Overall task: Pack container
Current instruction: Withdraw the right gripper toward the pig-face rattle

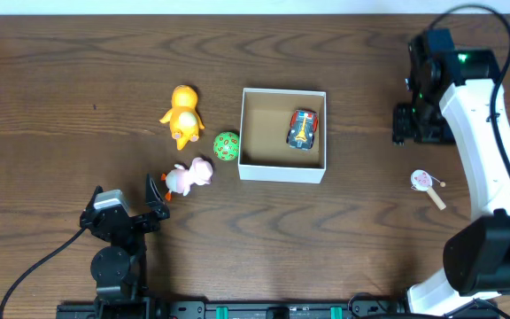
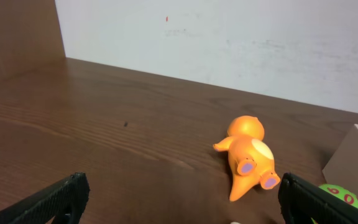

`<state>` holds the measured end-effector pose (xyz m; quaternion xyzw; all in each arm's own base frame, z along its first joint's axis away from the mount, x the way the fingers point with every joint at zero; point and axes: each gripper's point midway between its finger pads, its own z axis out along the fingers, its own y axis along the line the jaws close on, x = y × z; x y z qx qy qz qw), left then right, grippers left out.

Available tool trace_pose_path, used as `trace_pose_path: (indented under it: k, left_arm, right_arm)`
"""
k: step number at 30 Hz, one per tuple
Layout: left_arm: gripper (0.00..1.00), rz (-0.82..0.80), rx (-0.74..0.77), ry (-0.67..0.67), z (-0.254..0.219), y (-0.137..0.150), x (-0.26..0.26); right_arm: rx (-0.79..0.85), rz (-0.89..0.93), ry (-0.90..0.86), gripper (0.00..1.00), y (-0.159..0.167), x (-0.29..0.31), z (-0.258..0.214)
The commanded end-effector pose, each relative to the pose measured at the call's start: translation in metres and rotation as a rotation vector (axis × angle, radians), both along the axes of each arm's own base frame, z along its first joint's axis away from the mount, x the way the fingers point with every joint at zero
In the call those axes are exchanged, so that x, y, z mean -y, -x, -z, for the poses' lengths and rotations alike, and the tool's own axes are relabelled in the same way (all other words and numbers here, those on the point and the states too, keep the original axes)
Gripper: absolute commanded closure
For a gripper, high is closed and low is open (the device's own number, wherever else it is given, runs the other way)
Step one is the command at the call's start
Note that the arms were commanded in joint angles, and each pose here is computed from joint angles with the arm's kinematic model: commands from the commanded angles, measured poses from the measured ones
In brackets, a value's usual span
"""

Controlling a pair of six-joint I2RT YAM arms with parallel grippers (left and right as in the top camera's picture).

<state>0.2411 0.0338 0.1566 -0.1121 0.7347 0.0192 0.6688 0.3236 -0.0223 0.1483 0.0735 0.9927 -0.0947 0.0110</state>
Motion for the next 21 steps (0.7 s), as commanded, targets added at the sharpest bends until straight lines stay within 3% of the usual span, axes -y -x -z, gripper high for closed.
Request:
trace_pose_path:
  k: [1, 15, 21]
  left_arm:
    - [0.02, -0.001, -0.047, -0.012, 0.019, 0.000, 0.000]
    - [0.02, -0.001, -0.047, -0.012, 0.019, 0.000, 0.000]
    - [0.02, -0.001, -0.047, -0.012, 0.019, 0.000, 0.000]
  right_arm:
    - [-0.038, 0.064, -0.016, 0.36, 0.016, 0.011, 0.022]
    - [-0.101, 0.223, -0.024, 0.32, 0.063, 0.050, 0.123]
    - [-0.051, 0.190, -0.023, 0.30, 0.058, 0.056, 0.139]
